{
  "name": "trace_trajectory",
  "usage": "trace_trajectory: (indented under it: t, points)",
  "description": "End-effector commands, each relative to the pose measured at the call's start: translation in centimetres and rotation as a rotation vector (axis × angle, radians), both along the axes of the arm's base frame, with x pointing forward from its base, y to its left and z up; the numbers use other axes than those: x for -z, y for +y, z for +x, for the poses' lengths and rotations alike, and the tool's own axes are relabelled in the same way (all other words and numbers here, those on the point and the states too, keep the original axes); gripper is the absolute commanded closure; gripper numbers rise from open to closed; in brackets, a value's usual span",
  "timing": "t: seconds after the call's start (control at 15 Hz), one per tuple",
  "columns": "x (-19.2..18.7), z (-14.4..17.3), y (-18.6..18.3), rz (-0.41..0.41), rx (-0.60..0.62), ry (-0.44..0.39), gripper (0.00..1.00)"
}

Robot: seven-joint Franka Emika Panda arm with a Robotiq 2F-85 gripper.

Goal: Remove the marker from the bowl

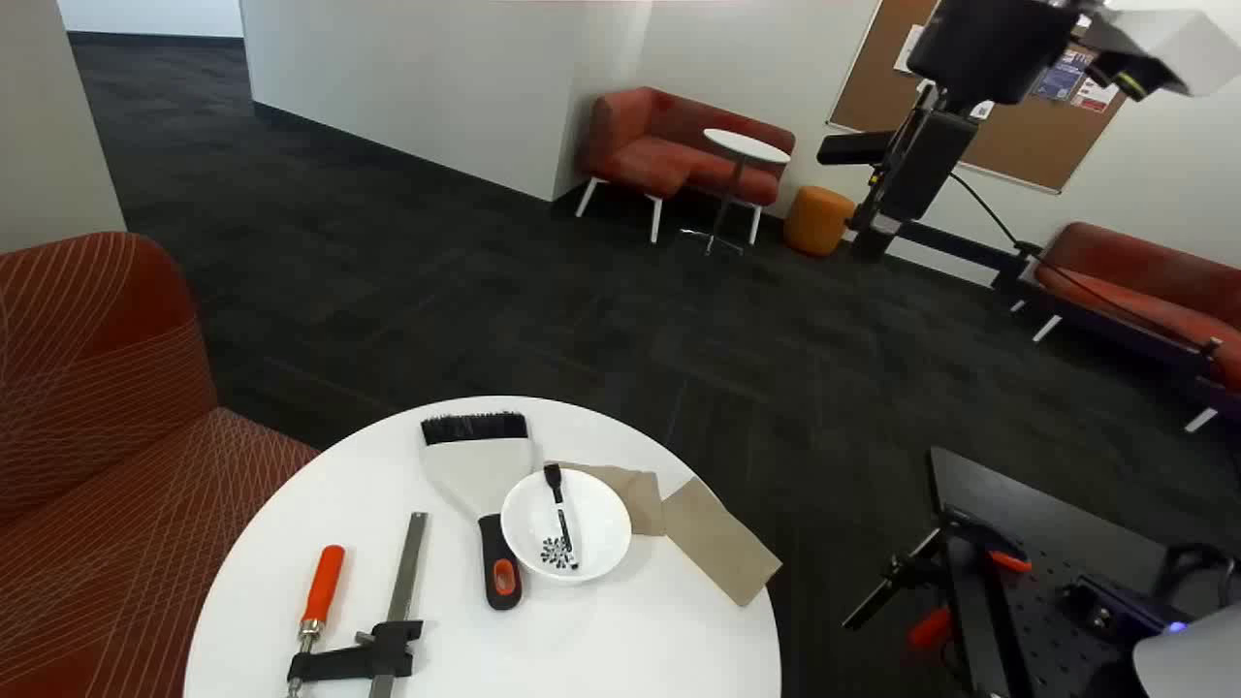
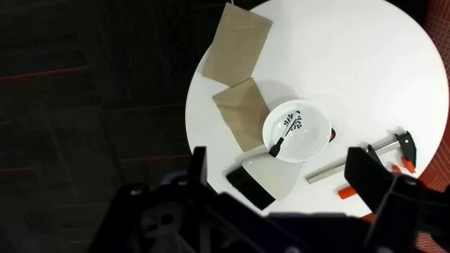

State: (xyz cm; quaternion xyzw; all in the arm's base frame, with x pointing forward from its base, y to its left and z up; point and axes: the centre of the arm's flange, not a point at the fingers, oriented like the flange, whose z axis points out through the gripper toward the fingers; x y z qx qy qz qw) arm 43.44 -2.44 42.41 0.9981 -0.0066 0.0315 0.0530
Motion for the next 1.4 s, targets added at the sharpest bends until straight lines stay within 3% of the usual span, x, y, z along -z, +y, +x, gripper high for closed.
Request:
trace_trajectory:
  t: [0.0, 0.4, 0.67, 0.93, 1.33]
  points:
    - [0.0, 0.0, 0.0, 0.0, 0.0, 0.0, 0.0]
    - [0.0, 0.0, 0.0, 0.0, 0.0, 0.0, 0.0]
    - [2.1, 1.5, 1.3, 0.03, 0.01, 0.025, 0.0]
    - [6.3, 3.9, 3.6, 0.051, 0.058, 0.054, 0.0]
    - [14.0, 8.7, 5.9, 0.09, 0.178, -0.028, 0.0]
